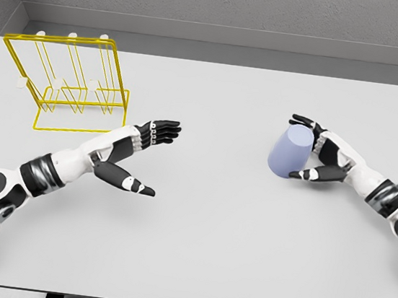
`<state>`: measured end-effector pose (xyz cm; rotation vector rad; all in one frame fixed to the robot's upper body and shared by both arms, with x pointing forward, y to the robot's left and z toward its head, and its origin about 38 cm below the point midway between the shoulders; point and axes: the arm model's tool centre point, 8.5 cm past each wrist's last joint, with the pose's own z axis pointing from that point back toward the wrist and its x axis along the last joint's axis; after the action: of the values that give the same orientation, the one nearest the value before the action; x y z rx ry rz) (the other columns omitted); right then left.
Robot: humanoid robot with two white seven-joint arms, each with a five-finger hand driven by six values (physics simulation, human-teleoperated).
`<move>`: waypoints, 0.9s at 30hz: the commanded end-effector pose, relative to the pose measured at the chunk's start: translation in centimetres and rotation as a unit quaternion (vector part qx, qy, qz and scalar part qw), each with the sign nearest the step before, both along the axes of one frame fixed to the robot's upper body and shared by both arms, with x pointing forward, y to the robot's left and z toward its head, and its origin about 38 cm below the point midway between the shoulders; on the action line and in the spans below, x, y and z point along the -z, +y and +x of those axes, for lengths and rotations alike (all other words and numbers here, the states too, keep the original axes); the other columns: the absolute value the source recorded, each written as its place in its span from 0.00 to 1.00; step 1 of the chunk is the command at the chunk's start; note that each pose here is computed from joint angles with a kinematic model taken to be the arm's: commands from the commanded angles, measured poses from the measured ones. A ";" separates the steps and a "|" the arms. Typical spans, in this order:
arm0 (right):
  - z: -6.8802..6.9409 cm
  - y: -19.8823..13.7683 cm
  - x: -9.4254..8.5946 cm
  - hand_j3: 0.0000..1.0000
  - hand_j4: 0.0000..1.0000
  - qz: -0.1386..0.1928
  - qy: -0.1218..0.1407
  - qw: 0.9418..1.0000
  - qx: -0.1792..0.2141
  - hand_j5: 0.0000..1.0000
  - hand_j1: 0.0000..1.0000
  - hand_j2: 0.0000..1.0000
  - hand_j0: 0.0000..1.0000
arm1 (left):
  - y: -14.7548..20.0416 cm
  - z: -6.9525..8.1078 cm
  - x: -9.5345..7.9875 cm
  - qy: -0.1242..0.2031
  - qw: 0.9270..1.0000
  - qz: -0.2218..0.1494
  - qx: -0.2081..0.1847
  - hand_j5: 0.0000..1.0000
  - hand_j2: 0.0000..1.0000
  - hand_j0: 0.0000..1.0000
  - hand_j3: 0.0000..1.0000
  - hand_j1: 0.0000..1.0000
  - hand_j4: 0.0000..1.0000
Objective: Place the cup on the cup holder with both arms
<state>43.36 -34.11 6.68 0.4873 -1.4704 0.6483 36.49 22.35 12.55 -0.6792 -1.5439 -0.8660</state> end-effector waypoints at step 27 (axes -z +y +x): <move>0.6 1.6 0.0 0.65 0.65 0.003 0.001 1.000 -0.014 0.65 0.65 0.65 0.65 | 0.2 0.5 0.6 0.010 1.000 -0.006 -0.012 1.00 1.00 1.00 1.00 1.00 1.00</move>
<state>44.00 -32.49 6.75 0.5158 -1.4705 0.6639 36.90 22.44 11.98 -0.6735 -1.5390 -0.8386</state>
